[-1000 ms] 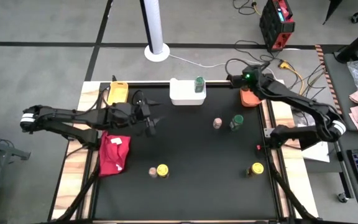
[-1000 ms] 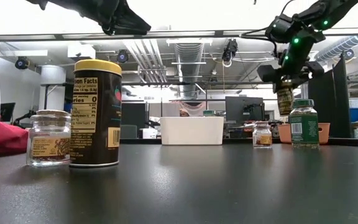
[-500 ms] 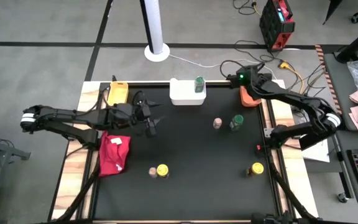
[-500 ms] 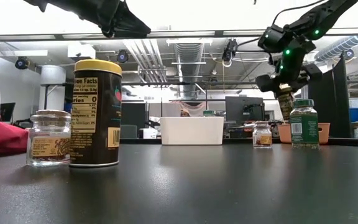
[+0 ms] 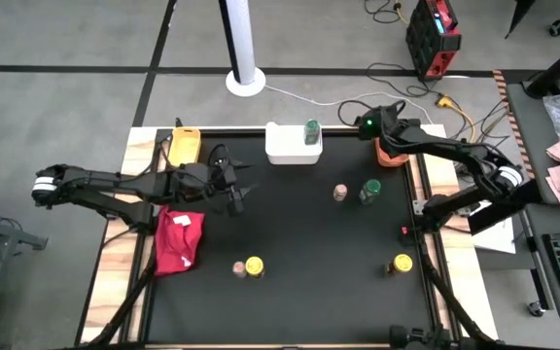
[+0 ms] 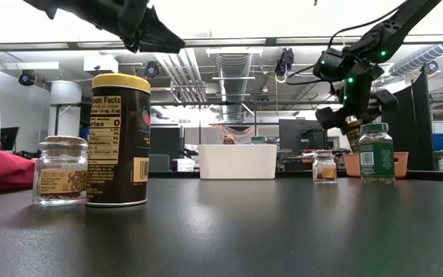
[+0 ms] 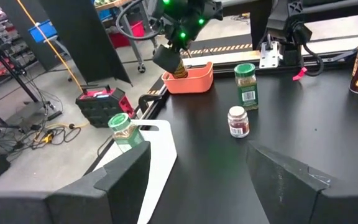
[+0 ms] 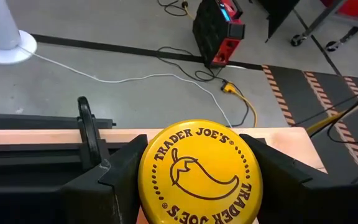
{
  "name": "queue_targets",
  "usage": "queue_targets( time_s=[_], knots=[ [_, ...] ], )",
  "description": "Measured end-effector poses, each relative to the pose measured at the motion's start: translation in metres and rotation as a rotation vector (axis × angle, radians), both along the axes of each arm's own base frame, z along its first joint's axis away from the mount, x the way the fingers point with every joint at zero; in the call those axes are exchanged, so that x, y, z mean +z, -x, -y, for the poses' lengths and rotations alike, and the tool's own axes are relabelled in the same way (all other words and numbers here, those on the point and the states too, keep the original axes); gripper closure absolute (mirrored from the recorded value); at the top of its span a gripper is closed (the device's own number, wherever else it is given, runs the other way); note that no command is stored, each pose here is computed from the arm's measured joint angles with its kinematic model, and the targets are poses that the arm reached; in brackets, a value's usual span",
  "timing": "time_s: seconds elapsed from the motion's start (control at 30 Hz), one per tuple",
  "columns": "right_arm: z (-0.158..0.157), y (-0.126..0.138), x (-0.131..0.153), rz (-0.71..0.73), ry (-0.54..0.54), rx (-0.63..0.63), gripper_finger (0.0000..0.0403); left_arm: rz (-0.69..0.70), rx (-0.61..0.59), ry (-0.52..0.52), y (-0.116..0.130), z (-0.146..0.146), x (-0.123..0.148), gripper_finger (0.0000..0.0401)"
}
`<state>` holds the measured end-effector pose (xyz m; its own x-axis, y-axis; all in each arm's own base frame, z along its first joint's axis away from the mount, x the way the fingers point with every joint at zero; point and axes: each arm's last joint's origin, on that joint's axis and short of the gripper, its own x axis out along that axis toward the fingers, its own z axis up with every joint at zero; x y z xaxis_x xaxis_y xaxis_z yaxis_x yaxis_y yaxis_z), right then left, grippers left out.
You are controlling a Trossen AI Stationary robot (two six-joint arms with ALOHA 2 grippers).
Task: Sort spices by type
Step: Put the top dark brown spice bottle into the orange bin
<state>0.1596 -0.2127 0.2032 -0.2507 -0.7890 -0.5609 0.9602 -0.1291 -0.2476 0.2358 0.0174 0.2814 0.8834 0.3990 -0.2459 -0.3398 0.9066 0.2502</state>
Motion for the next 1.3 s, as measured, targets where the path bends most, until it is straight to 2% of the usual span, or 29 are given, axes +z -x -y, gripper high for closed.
queue_targets(
  time_s=[0.77,1.3],
  knots=[
    [0.007,0.001,-0.012,0.078,-0.004,-0.076,0.0186,0.040,0.001,0.033,0.003,0.002,0.005,0.0155],
    [0.007,0.001,-0.015,0.099,0.002,-0.086,0.0186,0.133,-0.003,0.031,0.021,0.002,0.023,0.0155]
  ],
)
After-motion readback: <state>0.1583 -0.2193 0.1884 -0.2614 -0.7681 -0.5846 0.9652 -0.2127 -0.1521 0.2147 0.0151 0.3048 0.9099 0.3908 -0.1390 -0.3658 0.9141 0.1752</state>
